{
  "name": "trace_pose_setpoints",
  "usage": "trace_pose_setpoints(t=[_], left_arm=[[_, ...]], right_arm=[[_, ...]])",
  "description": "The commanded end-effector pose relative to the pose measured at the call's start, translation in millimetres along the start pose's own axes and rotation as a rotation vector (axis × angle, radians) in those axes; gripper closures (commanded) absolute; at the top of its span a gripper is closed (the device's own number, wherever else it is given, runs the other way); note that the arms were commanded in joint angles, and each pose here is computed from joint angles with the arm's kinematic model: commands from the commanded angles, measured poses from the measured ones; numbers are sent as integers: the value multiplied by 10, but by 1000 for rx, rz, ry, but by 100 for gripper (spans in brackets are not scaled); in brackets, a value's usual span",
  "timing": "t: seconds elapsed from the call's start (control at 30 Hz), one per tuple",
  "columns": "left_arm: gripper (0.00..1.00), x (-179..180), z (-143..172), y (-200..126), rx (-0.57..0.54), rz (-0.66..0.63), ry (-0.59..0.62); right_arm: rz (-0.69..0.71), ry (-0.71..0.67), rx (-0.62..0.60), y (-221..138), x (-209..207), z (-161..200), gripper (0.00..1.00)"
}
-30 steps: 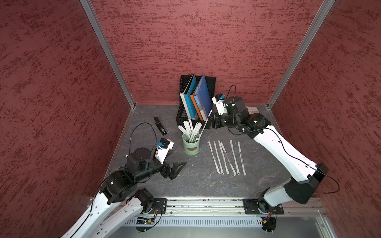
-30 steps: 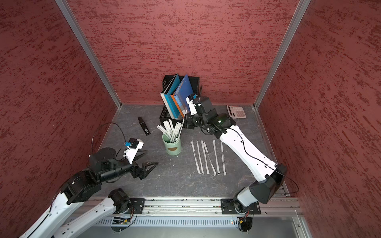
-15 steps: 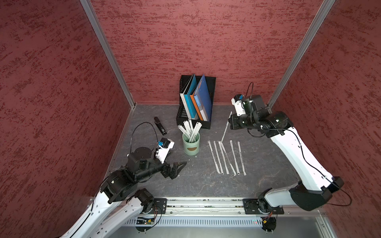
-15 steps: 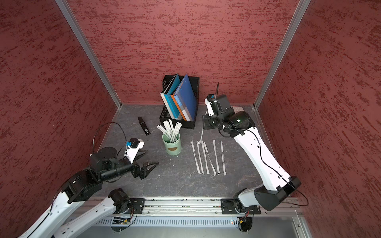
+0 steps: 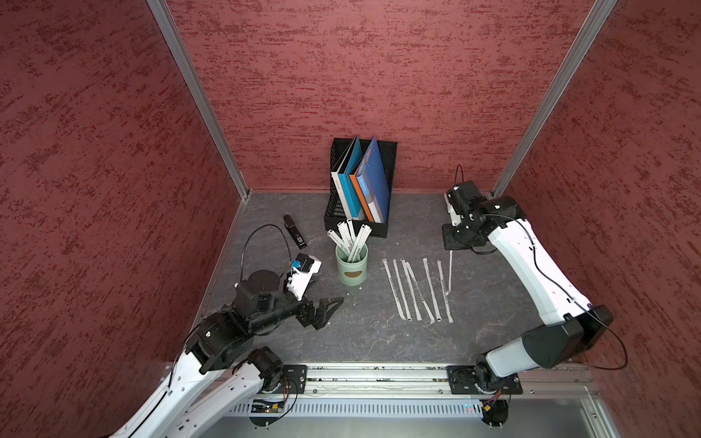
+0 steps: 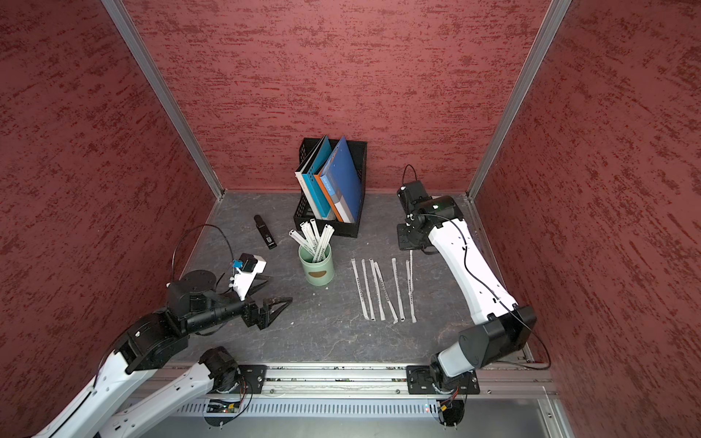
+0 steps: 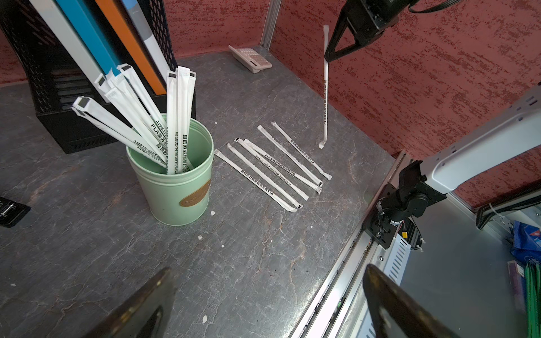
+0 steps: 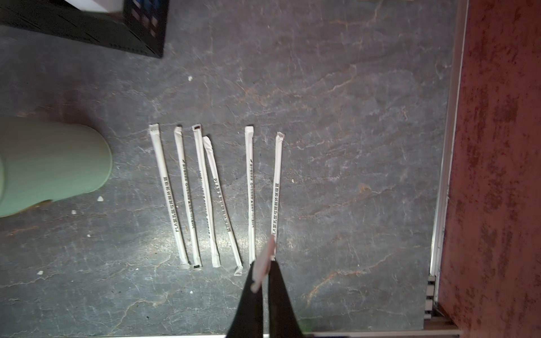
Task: Take the straws out of the storage container
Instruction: Place the straw at the center of the board.
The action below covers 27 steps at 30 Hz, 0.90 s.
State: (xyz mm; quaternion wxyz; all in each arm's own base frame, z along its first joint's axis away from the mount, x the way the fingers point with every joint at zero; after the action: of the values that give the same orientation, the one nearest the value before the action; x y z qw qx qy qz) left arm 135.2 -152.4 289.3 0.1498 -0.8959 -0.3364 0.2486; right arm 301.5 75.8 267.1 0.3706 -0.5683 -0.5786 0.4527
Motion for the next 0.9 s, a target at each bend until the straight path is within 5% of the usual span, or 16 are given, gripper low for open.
trace_pose_setpoints(t=[0.0, 0.43, 0.87], left_arm=[[0, 25, 38, 15, 13, -8, 4], [1, 15, 38, 9, 13, -2, 6], [1, 34, 55, 47, 30, -10, 0]], right_arm=[[44, -20, 118, 141, -103, 154, 100], [109, -48, 391, 750, -285, 294, 100], [19, 47, 518, 1456, -373, 273, 100]])
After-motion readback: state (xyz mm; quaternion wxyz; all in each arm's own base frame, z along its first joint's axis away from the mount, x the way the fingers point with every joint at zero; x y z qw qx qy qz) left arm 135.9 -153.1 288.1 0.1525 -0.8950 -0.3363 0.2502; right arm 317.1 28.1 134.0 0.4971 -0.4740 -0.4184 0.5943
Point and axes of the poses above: each gripper's point midway between its finger pads, its own y axis out along the fingers, its own x axis along the line the jaws close on, z = x × y, the point moved 3 cm from there along -y, back along the fingers, and after that the axes turned 4 degrees about -y, right-handed, at the moved point
